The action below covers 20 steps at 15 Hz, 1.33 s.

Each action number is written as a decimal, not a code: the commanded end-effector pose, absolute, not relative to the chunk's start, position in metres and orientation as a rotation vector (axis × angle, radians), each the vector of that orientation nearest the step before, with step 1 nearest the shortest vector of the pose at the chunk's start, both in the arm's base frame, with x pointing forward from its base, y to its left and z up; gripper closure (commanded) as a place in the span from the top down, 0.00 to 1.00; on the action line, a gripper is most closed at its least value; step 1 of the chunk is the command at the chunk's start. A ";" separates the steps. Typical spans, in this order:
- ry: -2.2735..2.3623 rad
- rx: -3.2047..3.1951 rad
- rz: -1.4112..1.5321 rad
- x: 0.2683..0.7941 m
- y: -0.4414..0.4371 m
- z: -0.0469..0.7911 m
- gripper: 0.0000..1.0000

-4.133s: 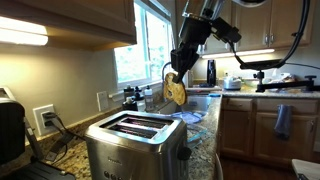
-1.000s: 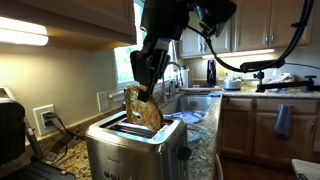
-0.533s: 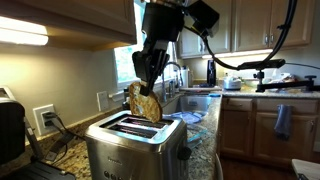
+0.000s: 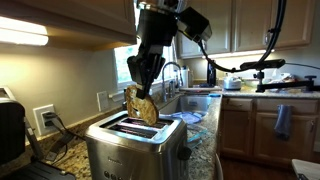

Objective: Put the left slice of bread into the left compartment of the toaster

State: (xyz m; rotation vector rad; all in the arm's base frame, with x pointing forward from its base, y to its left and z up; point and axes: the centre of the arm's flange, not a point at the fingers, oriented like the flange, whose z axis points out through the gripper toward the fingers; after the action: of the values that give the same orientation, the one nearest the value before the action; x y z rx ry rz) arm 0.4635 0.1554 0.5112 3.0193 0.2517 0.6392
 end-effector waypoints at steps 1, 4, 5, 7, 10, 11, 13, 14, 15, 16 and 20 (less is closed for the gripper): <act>0.232 3.010 0.649 0.473 0.157 0.513 0.08; 0.232 3.015 0.647 0.476 0.158 0.510 0.08; 0.233 3.015 0.647 0.476 0.158 0.509 0.08; 0.234 3.015 0.653 0.478 0.158 0.506 0.08; 0.238 3.019 0.667 0.480 0.160 0.504 0.08; 0.234 3.018 0.667 0.480 0.160 0.504 0.21; 0.258 3.031 0.637 0.476 0.159 0.503 0.20; 0.260 3.032 0.636 0.476 0.160 0.502 0.28; 0.261 3.032 0.636 0.476 0.160 0.502 0.33; 0.261 3.032 0.635 0.476 0.160 0.502 0.40; 0.261 3.032 0.634 0.476 0.160 0.502 0.41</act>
State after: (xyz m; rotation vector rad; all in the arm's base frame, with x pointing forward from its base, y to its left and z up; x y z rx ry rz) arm 0.4763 0.1599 0.5015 3.0322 0.2610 0.6337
